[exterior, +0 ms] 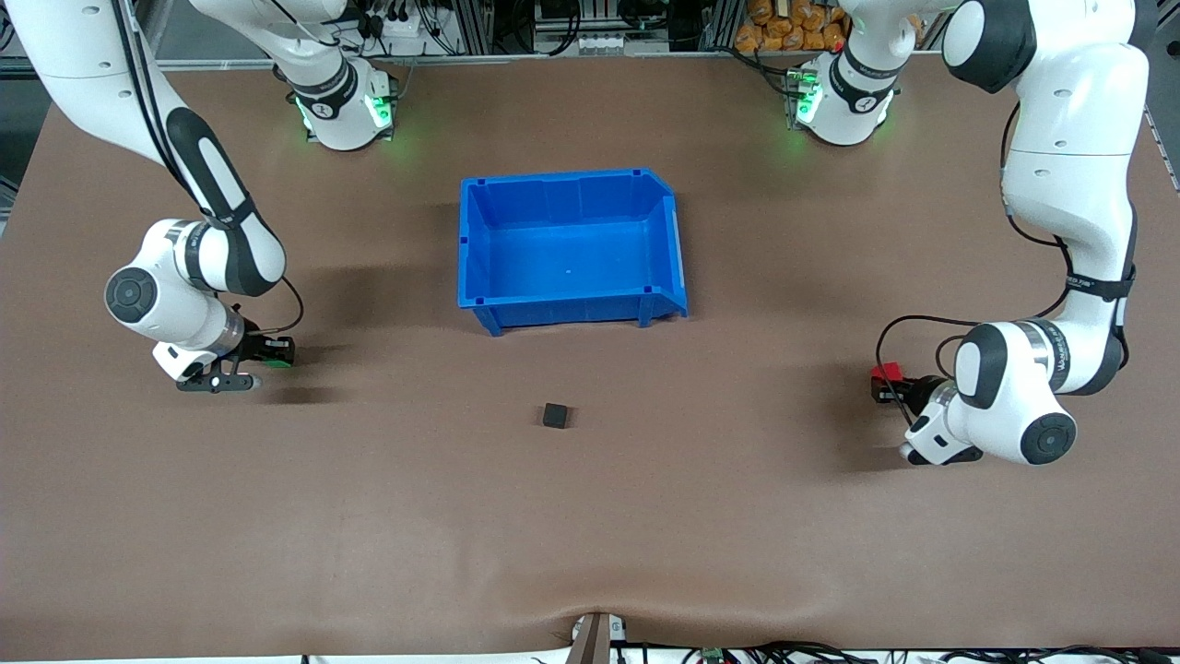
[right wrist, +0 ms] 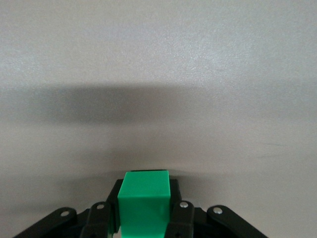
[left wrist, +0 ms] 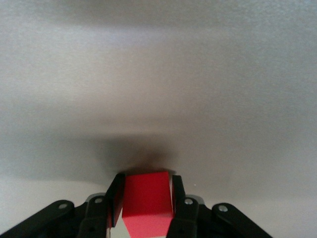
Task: Attach green and red cubes to black cube
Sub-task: 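Lift the red cube with the left gripper while the right gripper lifts green, then lower the red cube beside the black cube with the left gripper, then carry the green cube toward the black cube with the right gripper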
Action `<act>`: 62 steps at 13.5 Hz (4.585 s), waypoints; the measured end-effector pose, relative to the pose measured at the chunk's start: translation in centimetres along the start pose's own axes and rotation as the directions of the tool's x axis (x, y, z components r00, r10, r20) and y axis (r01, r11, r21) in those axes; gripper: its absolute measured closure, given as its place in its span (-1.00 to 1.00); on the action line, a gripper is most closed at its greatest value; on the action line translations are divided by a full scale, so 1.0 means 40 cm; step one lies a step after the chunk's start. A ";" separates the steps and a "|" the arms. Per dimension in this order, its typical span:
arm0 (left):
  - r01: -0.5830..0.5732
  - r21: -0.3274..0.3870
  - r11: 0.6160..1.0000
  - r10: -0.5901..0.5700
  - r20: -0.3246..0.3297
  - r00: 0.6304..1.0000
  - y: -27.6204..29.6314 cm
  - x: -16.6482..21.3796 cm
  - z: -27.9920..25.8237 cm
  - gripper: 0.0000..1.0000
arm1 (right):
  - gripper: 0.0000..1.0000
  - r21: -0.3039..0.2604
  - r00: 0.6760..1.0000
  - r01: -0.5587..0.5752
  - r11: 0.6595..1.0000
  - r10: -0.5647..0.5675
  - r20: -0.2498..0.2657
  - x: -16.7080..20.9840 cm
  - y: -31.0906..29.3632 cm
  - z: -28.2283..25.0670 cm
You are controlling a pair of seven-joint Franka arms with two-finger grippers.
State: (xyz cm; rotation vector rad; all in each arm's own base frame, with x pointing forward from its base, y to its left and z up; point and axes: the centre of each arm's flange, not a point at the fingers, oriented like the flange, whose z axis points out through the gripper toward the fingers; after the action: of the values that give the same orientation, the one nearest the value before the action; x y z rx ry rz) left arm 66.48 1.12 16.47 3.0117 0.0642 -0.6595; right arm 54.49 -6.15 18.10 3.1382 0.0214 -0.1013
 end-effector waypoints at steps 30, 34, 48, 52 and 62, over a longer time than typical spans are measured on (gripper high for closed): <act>0.706 -0.213 0.675 -0.722 0.004 0.692 0.373 -0.044 -0.287 0.22 | 0.22 -0.040 0.872 0.485 0.874 -0.487 -0.057 0.022 0.083 -0.070; 0.828 -0.348 0.439 -0.829 0.198 0.523 0.481 -0.038 -0.300 0.22 | 0.22 -0.083 0.780 0.616 0.783 -0.621 -0.078 0.052 0.144 -0.116; 0.857 -0.505 0.100 -0.911 0.299 0.283 1.074 -0.094 0.080 0.22 | 0.22 -0.136 0.128 0.982 0.131 -0.991 -0.035 0.246 -0.280 -0.432; 0.847 -0.521 0.108 -0.907 0.296 0.299 1.108 -0.108 0.097 0.22 | 0.22 -0.208 0.038 0.977 0.047 -0.998 -0.047 0.276 -0.430 -0.519; 0.828 -0.545 0.133 -0.898 0.288 0.333 1.179 -0.149 0.137 0.22 | 0.22 -0.113 0.030 0.993 0.046 -0.990 -0.138 0.326 -0.587 -0.348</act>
State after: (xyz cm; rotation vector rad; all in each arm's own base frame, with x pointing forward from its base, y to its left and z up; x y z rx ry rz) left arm 61.28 -46.43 16.24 2.0089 1.7974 -0.3259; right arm 68.08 17.54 31.12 2.2904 2.2258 0.2104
